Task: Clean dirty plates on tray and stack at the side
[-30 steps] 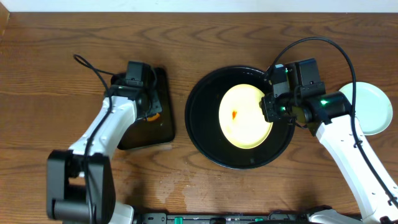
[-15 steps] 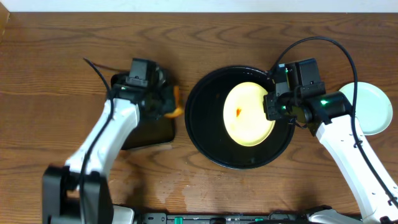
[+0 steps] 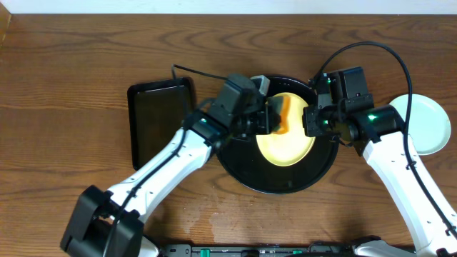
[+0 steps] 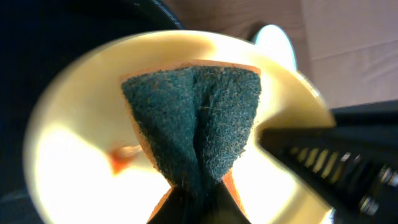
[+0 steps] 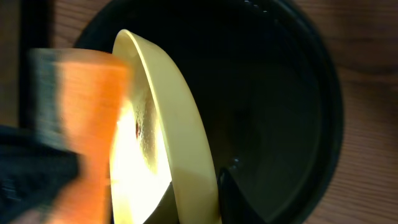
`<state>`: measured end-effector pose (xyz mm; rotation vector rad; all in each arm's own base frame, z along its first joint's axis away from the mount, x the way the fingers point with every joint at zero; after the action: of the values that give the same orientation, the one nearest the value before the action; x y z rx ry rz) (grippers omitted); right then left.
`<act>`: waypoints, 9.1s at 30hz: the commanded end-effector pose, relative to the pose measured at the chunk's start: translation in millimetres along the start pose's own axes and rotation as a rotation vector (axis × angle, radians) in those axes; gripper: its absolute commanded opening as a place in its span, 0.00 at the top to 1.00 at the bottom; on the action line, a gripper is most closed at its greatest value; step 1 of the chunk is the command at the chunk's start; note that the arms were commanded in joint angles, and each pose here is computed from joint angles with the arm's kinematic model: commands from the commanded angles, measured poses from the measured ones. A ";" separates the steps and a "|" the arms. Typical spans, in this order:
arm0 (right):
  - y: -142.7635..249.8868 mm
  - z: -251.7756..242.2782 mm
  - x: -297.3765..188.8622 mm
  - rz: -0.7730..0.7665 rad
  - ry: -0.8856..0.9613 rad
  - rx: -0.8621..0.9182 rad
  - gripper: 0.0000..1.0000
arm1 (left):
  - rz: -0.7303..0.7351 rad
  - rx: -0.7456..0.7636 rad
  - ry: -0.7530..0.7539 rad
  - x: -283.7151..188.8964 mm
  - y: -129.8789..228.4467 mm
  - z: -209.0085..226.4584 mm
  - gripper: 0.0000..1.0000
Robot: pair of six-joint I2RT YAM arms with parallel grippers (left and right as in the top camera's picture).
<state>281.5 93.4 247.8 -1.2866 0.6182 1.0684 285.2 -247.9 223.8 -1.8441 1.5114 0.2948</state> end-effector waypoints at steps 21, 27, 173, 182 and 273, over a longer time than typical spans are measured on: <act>-1.6 26.5 -67.4 -0.210 -0.219 -0.052 0.99 | -0.032 -0.052 -0.336 23.8 21.8 23.1 0.93; -0.6 28.2 -71.5 -0.218 -0.239 -0.058 0.99 | -0.079 0.060 -0.548 15.7 21.6 40.4 0.92; 33.1 105.7 -67.0 -0.356 0.613 -0.790 0.99 | -0.047 -0.145 -0.794 -133.1 -17.5 186.3 0.92; 28.3 99.3 -66.7 -0.388 0.603 -0.648 0.99 | -0.061 -0.140 -0.788 -139.6 -19.4 178.7 0.55; 14.9 9.8 -154.0 -0.522 -0.277 -0.096 0.01 | -0.250 -0.071 -0.746 -197.5 -17.3 115.1 0.18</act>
<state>214.8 51.1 370.8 -1.1975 0.0557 0.7938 273.2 -23.6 260.1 -1.6703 0.7710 0.8212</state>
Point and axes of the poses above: each gripper's point midway between its finger pads, its own x axis out along the fingers, its own z axis along the line the jaws close on, y = z × x, the point moved 10 cm from there along -x, back along the fingers, and after that the axes turned 1 degree about x, right-handed, at the moved point
